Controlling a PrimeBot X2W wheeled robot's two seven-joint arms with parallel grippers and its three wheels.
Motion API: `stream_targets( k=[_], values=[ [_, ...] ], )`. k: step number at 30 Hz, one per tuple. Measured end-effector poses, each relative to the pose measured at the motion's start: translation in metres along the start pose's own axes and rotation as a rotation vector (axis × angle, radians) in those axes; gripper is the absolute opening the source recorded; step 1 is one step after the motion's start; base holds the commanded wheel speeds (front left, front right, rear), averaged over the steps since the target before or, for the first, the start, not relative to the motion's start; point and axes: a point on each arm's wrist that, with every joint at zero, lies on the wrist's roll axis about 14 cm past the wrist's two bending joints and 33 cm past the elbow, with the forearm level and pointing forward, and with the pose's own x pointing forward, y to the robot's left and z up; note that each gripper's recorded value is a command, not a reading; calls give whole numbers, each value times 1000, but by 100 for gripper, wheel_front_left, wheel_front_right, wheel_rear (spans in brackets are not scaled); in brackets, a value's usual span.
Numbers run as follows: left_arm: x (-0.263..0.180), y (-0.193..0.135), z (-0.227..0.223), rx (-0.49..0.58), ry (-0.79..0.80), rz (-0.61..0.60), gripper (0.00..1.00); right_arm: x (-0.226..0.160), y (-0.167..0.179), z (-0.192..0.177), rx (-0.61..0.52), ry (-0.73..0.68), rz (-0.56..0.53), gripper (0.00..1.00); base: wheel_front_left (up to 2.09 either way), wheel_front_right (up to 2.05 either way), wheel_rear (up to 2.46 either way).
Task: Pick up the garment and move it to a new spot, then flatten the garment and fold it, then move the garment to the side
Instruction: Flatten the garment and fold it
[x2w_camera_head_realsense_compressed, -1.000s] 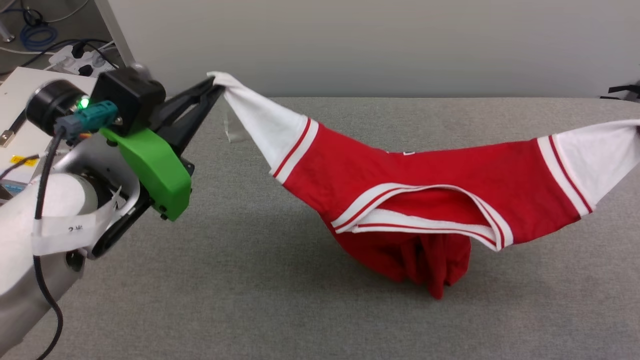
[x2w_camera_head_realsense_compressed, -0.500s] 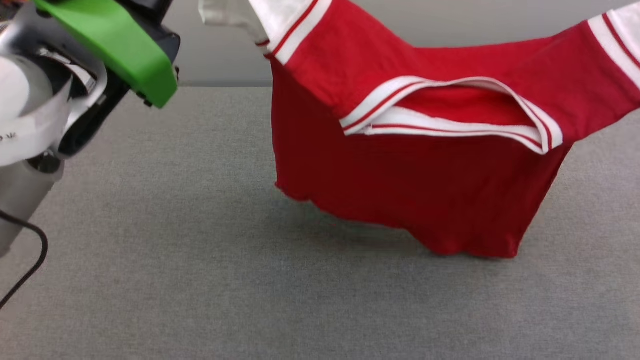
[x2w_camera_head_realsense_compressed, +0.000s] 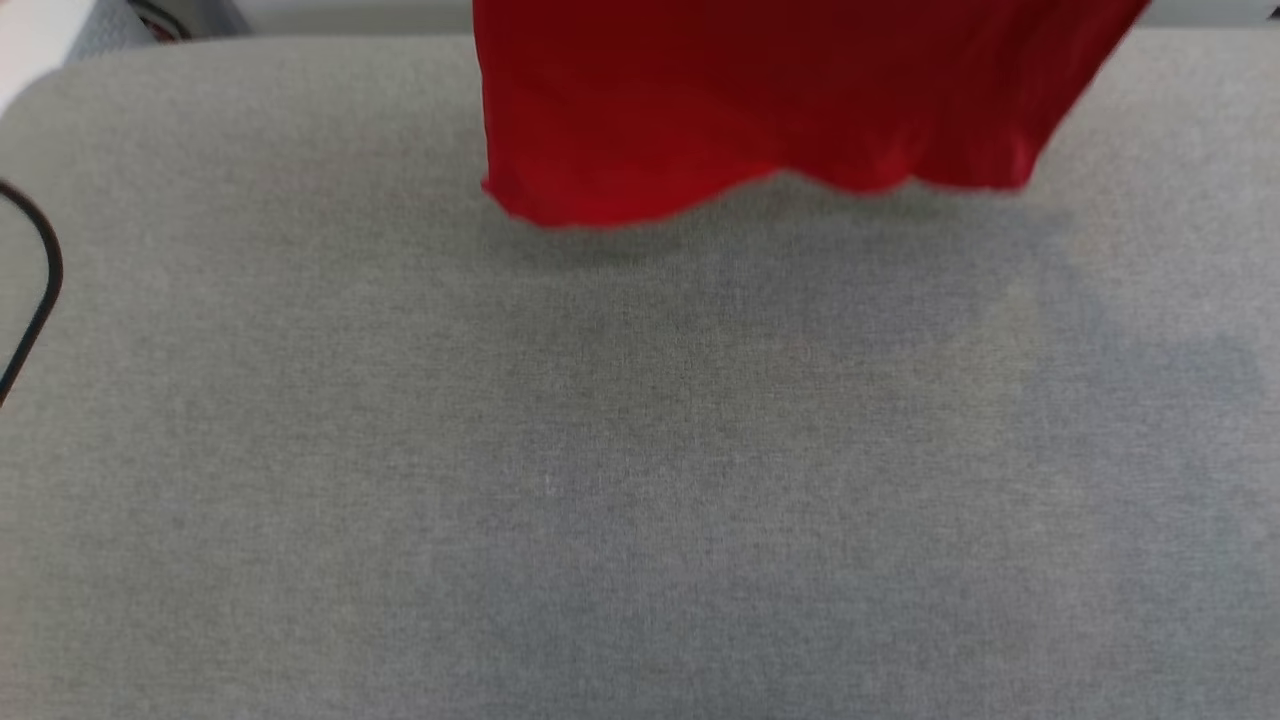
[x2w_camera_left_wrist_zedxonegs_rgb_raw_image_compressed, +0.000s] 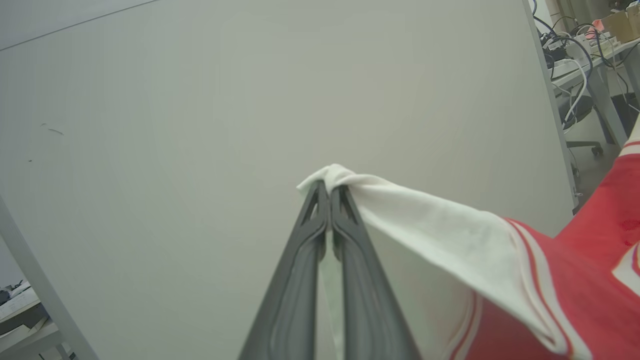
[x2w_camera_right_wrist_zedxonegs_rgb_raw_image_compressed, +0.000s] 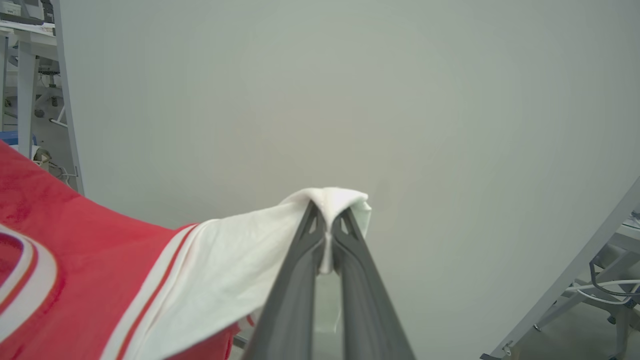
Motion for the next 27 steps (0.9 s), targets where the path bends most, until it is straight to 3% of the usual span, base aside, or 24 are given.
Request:
stream_targets(
  k=[7, 14, 20, 27],
  values=[
    [33, 20, -48, -12, -8, 59, 0, 57, -8, -35, 19, 12, -34, 0, 0, 0, 0],
    [36, 29, -122, -42, 80, 96, 0, 90, 4, -91, 48, 67, -24, 0, 0, 0, 0],
    [23, 21, -154, -58, 126, 87, 0, 89, 24, -119, 67, 102, 17, 0, 0, 0, 0],
    [-22, -9, -185, -122, 210, 60, 0, 55, 48, -158, 106, 183, 67, 0, 0, 0, 0]
  ],
)
